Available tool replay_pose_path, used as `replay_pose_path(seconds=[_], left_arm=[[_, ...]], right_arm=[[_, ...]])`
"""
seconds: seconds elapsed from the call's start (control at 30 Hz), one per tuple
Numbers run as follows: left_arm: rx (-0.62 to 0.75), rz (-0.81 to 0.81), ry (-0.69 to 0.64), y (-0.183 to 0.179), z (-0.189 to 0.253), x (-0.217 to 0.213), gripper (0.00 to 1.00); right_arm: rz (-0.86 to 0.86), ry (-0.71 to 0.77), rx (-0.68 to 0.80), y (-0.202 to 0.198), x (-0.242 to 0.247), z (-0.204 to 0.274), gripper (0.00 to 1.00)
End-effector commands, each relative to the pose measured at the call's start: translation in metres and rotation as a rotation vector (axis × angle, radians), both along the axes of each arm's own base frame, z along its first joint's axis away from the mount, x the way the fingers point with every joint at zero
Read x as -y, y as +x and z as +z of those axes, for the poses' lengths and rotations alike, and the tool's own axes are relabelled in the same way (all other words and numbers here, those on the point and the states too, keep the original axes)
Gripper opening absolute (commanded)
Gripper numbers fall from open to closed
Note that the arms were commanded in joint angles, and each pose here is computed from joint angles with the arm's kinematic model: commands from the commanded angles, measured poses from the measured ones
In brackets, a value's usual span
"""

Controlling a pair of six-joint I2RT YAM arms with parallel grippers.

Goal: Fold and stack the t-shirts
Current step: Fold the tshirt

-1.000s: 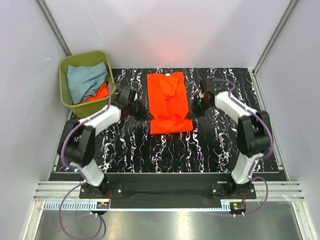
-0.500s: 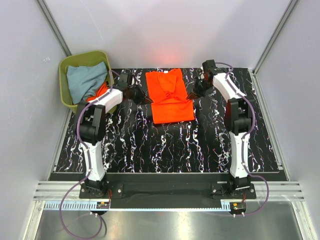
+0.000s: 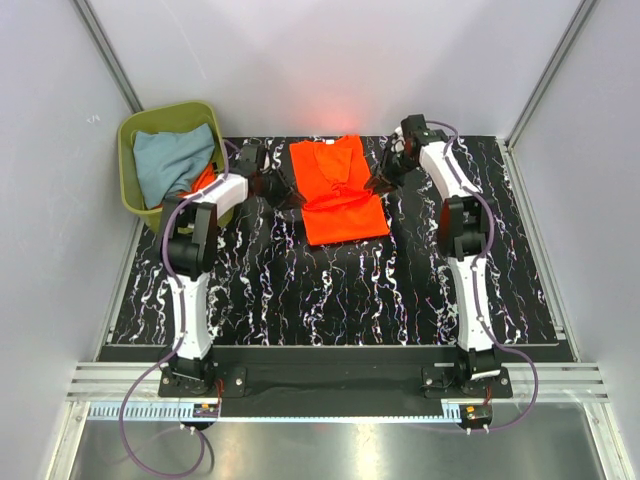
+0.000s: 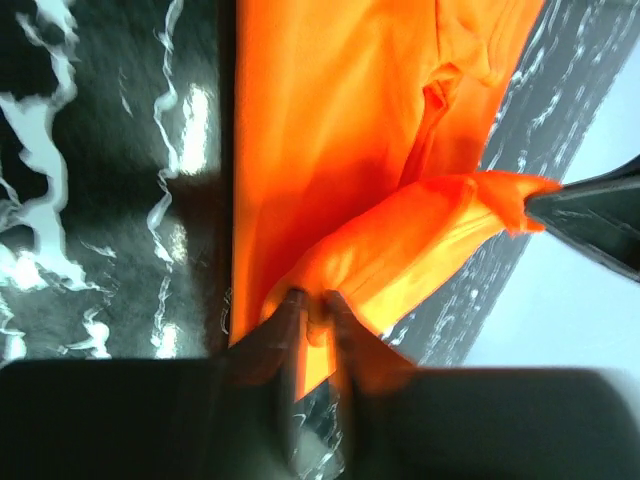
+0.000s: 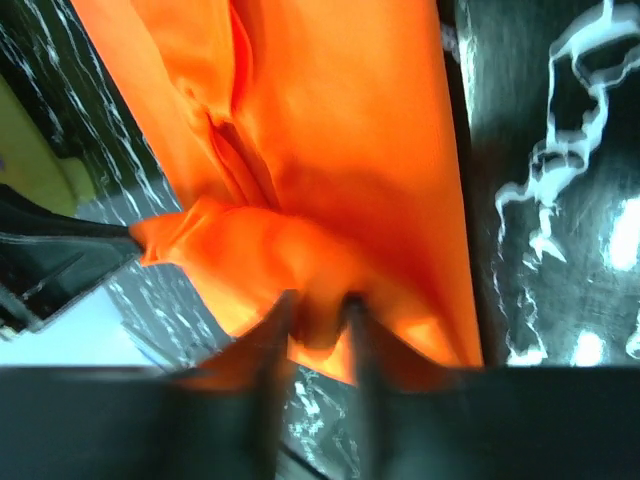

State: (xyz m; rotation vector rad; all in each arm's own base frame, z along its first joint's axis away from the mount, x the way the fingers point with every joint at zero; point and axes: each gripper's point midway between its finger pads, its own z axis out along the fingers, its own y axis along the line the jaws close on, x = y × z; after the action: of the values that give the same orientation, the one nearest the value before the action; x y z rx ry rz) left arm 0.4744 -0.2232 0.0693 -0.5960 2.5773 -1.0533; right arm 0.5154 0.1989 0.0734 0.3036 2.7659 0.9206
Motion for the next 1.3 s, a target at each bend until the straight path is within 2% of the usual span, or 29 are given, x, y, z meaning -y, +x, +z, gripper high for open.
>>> replay_pose_path(seconds=[0.0, 0.03, 0.07, 0.17, 0.2, 0.23, 0.27, 0.3, 0.33, 0.37, 0.4, 0.43, 0.47, 0.5, 0.53, 0.6, 0.7, 0.73, 0.93, 1.13, 1.27], left_arm=[[0.098, 0.006, 0.071, 0.03, 0.014, -0.013, 0.41], [0.074, -0.007, 0.127, 0.027, 0.008, -0.017, 0.54], [0.159, -0.045, 0.178, 0.04, 0.027, -0.02, 0.54], [0.224, -0.077, 0.307, 0.035, 0.05, -0.027, 0.58], [0.277, -0.076, 0.339, 0.03, 0.072, -0.026, 0.59], [0.297, -0.087, 0.355, 0.024, 0.079, -0.025, 0.6], [0.3, -0.12, 0.381, 0.012, 0.074, -0.025, 0.6], [0.336, -0.157, 0.376, 0.0, 0.088, -0.013, 0.6], [0.317, -0.202, 0.389, -0.015, 0.074, -0.01, 0.6], [0.348, -0.258, 0.362, -0.029, 0.08, 0.006, 0.59], [0.36, -0.296, 0.35, -0.038, 0.077, 0.014, 0.58], [0.386, -0.347, 0.306, -0.054, 0.07, 0.03, 0.57], [0.381, -0.362, 0.276, -0.061, 0.065, 0.037, 0.56], [0.38, -0.374, 0.245, -0.066, 0.062, 0.043, 0.54], [0.354, -0.371, 0.226, -0.072, 0.053, 0.046, 0.51], [0.352, -0.376, 0.194, -0.071, 0.045, 0.055, 0.44], [0.31, -0.378, 0.17, -0.07, 0.029, 0.06, 0.4], [0.294, -0.362, 0.183, -0.069, 0.023, 0.057, 0.4], [0.217, -0.349, 0.247, -0.069, -0.02, 0.04, 0.39], [0.149, -0.378, 0.3, -0.091, -0.049, 0.024, 0.39], [0.163, -0.414, 0.337, -0.103, -0.052, 0.013, 0.38]], right_arm=[[-0.024, 0.034, 0.097, 0.033, 0.007, 0.024, 0.45], [-0.049, 0.012, 0.093, 0.041, 0.016, 0.013, 0.55], [-0.076, 0.003, 0.114, 0.049, 0.026, 0.019, 0.69], [-0.139, -0.003, 0.199, 0.065, 0.054, 0.056, 0.74], [-0.145, -0.022, 0.173, 0.059, 0.061, 0.05, 0.74], [-0.141, -0.032, 0.203, 0.052, 0.063, 0.073, 0.75], [-0.128, -0.056, 0.203, 0.045, 0.067, 0.073, 0.75], [-0.112, -0.066, 0.133, 0.029, 0.066, 0.051, 0.77], [-0.091, -0.061, 0.166, 0.019, 0.065, 0.069, 0.77], [-0.085, -0.065, 0.114, 0.005, 0.065, 0.042, 0.77], [-0.077, -0.047, 0.156, -0.002, 0.062, 0.059, 0.76], [-0.07, 0.0, 0.167, -0.013, 0.054, 0.054, 0.71], [-0.073, 0.02, 0.142, -0.018, 0.051, 0.04, 0.71], [-0.067, 0.037, 0.157, -0.025, 0.044, 0.05, 0.63], [-0.056, 0.041, 0.158, -0.03, 0.041, 0.047, 0.61], [-0.02, 0.051, 0.144, -0.04, 0.031, 0.04, 0.55], [0.012, 0.099, 0.083, -0.052, 0.015, 0.025, 0.5], [0.024, 0.107, 0.071, -0.055, 0.009, 0.022, 0.43], [0.029, 0.119, 0.031, -0.059, 0.002, -0.002, 0.39], [0.023, 0.048, -0.035, -0.073, 0.013, -0.043, 0.38], [0.0, -0.019, -0.076, -0.09, 0.031, -0.067, 0.37]])
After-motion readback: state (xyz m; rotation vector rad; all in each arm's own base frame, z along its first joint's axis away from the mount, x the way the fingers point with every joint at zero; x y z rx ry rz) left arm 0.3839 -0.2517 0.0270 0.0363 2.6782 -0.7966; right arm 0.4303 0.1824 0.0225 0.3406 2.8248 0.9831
